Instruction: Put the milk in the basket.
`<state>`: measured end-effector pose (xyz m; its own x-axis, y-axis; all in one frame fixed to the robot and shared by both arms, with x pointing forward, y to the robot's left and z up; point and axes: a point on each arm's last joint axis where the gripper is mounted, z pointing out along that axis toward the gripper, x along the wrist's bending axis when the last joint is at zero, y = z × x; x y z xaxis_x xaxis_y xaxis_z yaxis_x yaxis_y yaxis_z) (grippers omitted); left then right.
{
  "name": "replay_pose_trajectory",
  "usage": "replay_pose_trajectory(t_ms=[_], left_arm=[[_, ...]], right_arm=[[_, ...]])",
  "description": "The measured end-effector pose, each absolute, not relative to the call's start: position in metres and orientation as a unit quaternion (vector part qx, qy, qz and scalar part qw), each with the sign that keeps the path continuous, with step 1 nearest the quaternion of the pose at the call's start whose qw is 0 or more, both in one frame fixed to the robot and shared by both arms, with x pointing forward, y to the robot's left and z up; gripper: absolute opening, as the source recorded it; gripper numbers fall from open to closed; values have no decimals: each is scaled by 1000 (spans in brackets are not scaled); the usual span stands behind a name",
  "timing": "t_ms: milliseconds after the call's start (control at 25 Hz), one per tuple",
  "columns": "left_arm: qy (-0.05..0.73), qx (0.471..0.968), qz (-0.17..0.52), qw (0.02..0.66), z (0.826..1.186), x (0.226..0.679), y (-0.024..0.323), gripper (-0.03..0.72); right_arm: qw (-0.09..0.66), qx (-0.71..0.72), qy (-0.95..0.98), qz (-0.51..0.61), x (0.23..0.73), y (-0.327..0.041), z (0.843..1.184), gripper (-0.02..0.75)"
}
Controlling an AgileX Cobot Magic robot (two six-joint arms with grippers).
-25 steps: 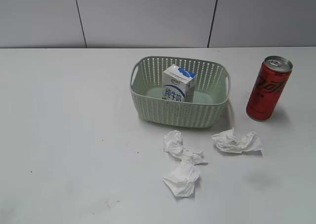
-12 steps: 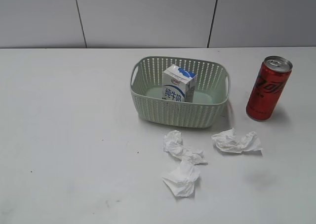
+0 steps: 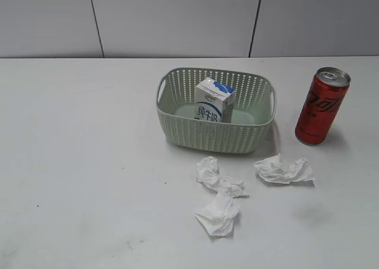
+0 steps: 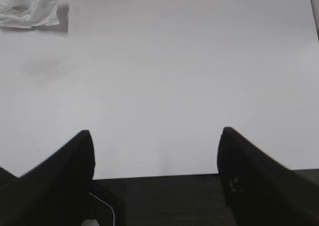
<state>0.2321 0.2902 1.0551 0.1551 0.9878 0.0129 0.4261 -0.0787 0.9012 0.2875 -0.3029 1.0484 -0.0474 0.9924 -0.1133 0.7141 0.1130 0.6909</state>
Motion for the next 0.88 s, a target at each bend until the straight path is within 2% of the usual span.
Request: replay_pose_trajectory(t_ms=[400, 880], left_arm=[[548, 646, 350, 401, 1055, 232, 290, 462], [548, 646, 350, 401, 1055, 232, 290, 462]], right_arm=[[369, 594, 648, 301, 254, -303, 1055, 591], [413, 572, 622, 339, 232, -303, 1056, 588]])
